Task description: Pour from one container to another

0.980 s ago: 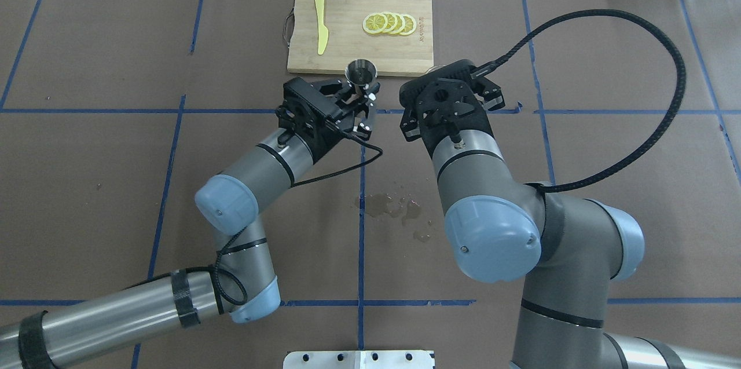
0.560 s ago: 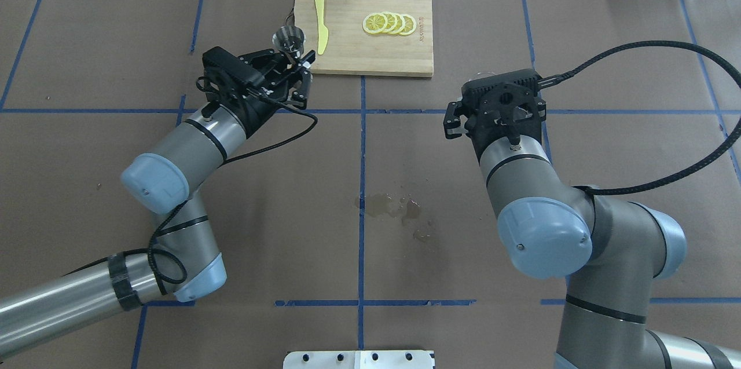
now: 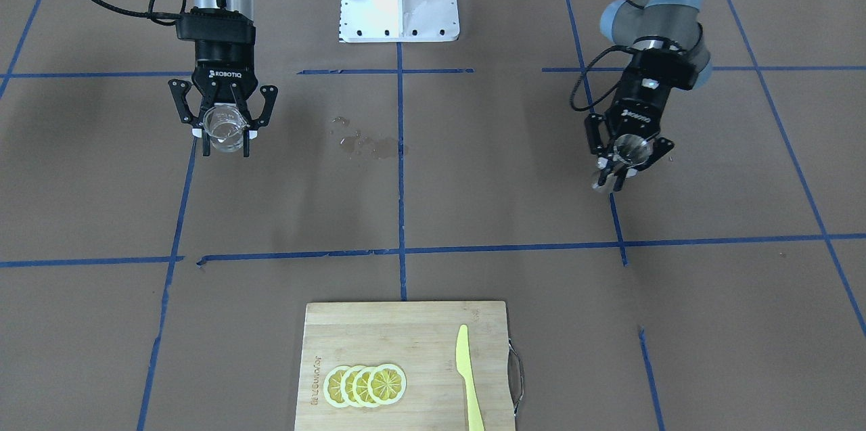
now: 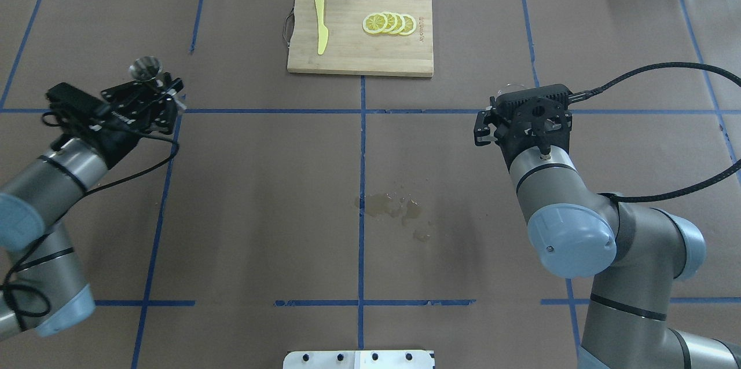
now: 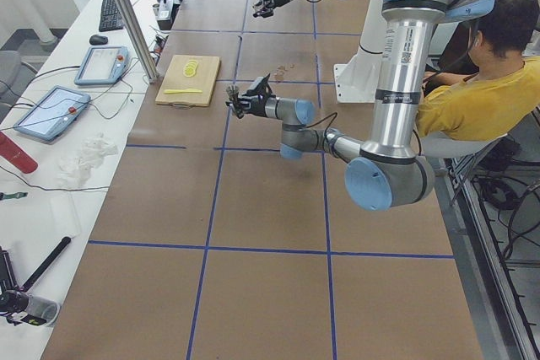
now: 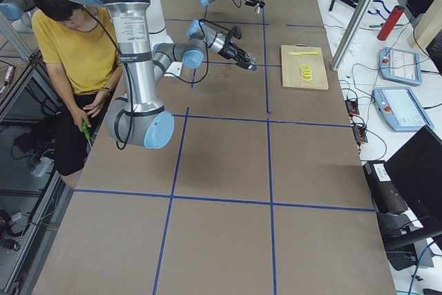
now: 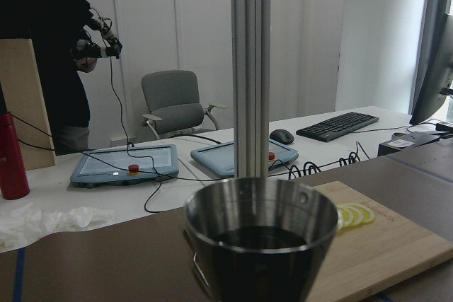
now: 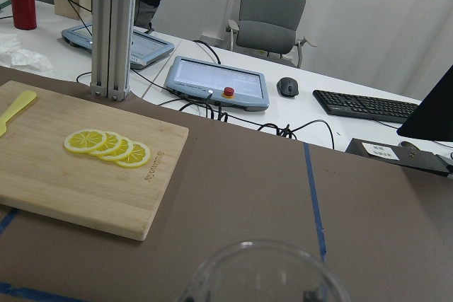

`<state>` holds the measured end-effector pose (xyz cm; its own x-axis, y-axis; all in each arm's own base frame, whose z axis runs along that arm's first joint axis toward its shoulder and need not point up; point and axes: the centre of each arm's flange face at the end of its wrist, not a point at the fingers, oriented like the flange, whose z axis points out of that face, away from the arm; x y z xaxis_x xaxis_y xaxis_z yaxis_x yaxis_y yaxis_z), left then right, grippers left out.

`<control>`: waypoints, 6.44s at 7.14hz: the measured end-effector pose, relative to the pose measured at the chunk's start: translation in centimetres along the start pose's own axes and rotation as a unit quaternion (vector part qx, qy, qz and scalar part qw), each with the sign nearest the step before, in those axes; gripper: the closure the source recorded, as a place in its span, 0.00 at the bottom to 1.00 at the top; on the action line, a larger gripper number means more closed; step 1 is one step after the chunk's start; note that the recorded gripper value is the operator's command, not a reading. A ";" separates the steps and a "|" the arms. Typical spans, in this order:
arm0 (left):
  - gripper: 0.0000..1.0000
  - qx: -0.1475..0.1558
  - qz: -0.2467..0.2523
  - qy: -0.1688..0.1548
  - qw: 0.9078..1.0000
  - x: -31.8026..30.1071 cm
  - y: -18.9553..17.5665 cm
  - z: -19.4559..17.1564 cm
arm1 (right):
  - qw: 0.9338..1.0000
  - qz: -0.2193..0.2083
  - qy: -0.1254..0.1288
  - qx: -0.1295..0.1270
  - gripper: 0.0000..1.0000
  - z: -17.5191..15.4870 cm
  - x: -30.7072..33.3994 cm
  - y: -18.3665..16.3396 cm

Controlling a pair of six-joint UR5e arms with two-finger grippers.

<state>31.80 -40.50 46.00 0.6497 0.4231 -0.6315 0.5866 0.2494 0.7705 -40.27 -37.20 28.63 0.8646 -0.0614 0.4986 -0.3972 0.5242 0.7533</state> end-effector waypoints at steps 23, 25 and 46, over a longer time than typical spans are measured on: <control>0.56 -0.052 -0.067 -0.105 0.991 -5.9 15.8 -9.4 | 1.000 -0.005 0.018 -0.014 1.00 2.3 -0.4 2.6; 0.00 -0.052 -0.068 -0.103 0.991 -5.6 15.8 -9.4 | 1.000 -0.005 0.018 -0.014 1.00 2.3 -0.4 2.6; 0.00 -0.135 -0.050 -0.085 0.986 -23.0 8.0 -13.2 | 0.998 0.048 0.040 -0.009 1.00 3.8 -0.4 5.5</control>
<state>15.16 -36.75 67.84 0.6798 0.2382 -0.6936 0.5165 0.5158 0.6835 -43.99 -37.52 34.24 0.8452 0.0580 0.5313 -0.4743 0.5395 0.6957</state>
